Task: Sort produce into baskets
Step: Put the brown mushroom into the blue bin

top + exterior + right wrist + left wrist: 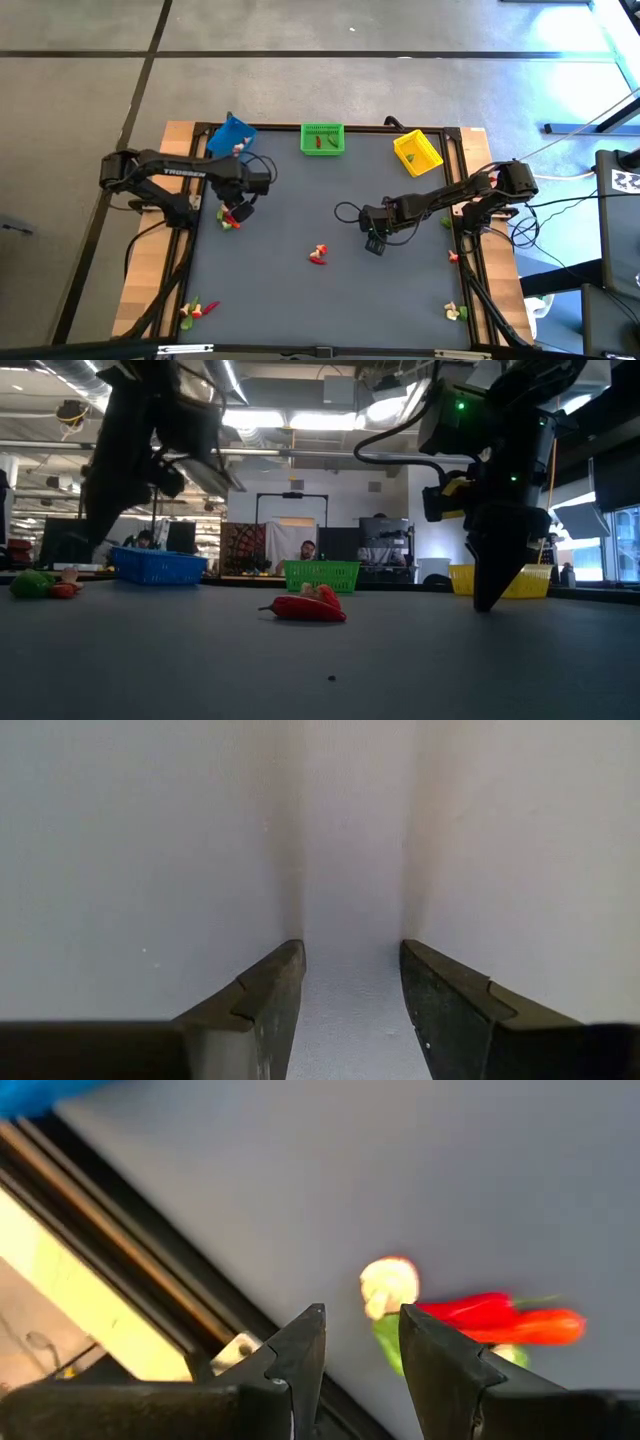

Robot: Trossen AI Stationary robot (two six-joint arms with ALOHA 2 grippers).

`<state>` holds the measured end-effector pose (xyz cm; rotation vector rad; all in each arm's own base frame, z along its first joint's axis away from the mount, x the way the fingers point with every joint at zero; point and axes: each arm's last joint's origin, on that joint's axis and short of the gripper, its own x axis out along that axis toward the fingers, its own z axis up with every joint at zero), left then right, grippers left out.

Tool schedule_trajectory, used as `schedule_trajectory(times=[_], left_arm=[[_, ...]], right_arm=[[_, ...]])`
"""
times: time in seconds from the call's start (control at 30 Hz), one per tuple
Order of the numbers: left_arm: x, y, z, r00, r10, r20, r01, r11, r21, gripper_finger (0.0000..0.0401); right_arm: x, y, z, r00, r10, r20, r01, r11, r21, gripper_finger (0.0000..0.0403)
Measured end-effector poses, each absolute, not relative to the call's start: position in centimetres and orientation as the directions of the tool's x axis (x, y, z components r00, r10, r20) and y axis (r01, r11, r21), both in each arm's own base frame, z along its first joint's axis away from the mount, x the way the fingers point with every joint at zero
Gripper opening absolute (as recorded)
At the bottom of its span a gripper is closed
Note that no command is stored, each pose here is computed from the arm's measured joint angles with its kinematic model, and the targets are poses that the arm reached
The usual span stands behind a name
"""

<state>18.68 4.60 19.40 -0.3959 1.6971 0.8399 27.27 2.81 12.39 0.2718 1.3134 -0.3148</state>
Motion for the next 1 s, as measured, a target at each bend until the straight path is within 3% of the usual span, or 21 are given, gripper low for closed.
schedule_trajectory(times=[0.83, 1.0], left_arm=[[16.9, 4.0, 14.6, -0.261, 0.070, -0.963, -0.661, 0.714, 0.231, 0.0125], [16.8, 4.0, 14.5, -0.264, 0.069, -0.962, -0.654, 0.720, 0.231, 0.0104]], right_arm=[[27.3, 2.8, 12.4, 0.222, -0.070, -0.972, 0.375, 0.927, 0.019, 0.0175], [27.3, 2.8, 12.4, 0.222, -0.070, -0.972, 0.375, 0.927, 0.019, 0.0175]])
